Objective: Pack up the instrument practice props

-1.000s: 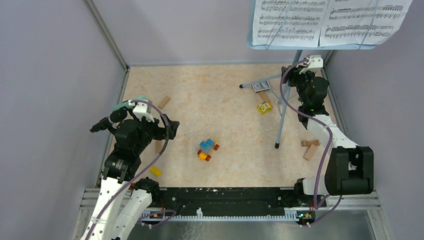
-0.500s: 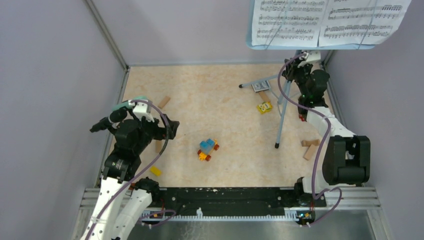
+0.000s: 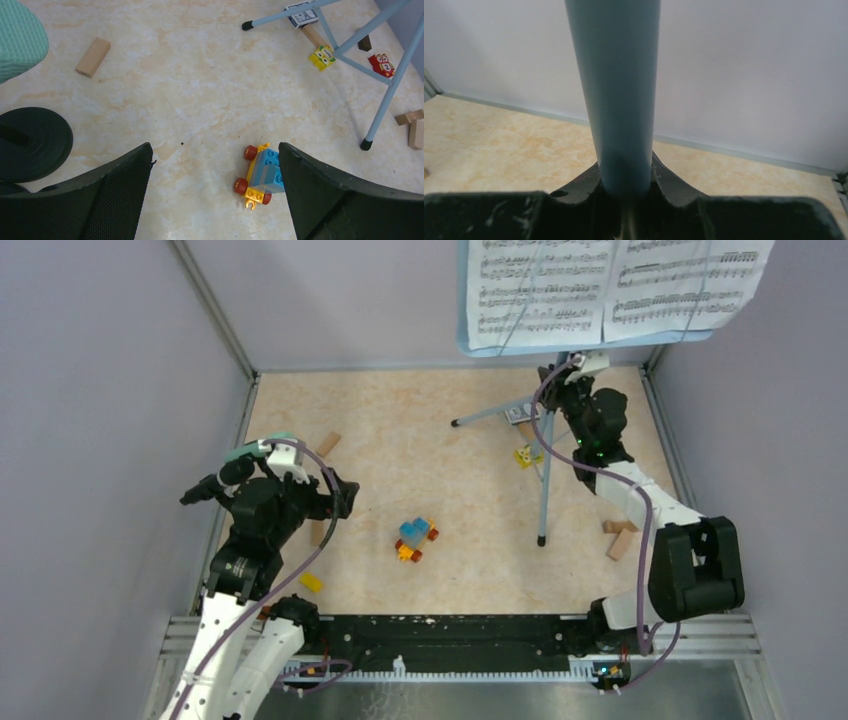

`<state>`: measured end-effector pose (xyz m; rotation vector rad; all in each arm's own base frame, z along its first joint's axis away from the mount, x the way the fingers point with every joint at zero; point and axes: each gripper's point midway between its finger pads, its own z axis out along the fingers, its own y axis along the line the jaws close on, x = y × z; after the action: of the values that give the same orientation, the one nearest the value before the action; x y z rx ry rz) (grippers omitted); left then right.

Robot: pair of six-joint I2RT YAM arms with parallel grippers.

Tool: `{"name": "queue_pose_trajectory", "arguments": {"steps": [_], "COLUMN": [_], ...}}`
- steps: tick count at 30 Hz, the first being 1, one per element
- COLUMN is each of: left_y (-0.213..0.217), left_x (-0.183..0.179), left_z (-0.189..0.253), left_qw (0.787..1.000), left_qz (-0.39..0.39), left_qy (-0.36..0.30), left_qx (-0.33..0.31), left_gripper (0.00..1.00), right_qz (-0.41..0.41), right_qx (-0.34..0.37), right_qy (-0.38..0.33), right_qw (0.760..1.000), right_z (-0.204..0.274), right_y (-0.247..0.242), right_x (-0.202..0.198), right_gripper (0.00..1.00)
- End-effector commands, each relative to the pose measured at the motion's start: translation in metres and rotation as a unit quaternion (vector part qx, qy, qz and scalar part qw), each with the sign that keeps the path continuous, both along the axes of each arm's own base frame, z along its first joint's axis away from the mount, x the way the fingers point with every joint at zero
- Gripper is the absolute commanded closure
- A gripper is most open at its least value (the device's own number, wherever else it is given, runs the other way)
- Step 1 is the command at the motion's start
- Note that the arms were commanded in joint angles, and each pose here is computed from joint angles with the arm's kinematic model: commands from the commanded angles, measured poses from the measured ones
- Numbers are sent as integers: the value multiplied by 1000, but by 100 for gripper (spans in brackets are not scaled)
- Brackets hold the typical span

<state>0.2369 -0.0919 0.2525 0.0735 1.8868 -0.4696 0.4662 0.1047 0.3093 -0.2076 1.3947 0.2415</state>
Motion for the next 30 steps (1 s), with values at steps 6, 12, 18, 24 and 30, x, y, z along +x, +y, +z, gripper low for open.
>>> {"name": "queue_pose_trajectory", "arguments": {"steps": [6, 12, 18, 24, 30], "left_y": [1, 1, 1, 0, 1], "left_x": [7, 7, 7, 7, 8], "left_z": [7, 6, 6, 6, 5], "left_qw": [1000, 1000, 1000, 1000, 1000], "left_qz": [2, 2, 2, 1, 3], "left_qy": [-19, -17, -17, -18, -16], "left_qx": [1, 2, 2, 1, 2], "left_gripper": [1, 1, 1, 1, 1], "right_qz": [-37, -84, -73, -70, -60], "right_qx": [123, 157, 143, 108, 77], "right_qy": [40, 95, 91, 76, 64], "right_qw": [991, 979, 983, 989, 993], "right_z": [26, 11, 7, 2, -2], "right_y": [75, 108, 157, 179, 176], "right_x": [-36, -42, -56, -69, -77], "right_gripper": [100, 100, 100, 100, 80]}}
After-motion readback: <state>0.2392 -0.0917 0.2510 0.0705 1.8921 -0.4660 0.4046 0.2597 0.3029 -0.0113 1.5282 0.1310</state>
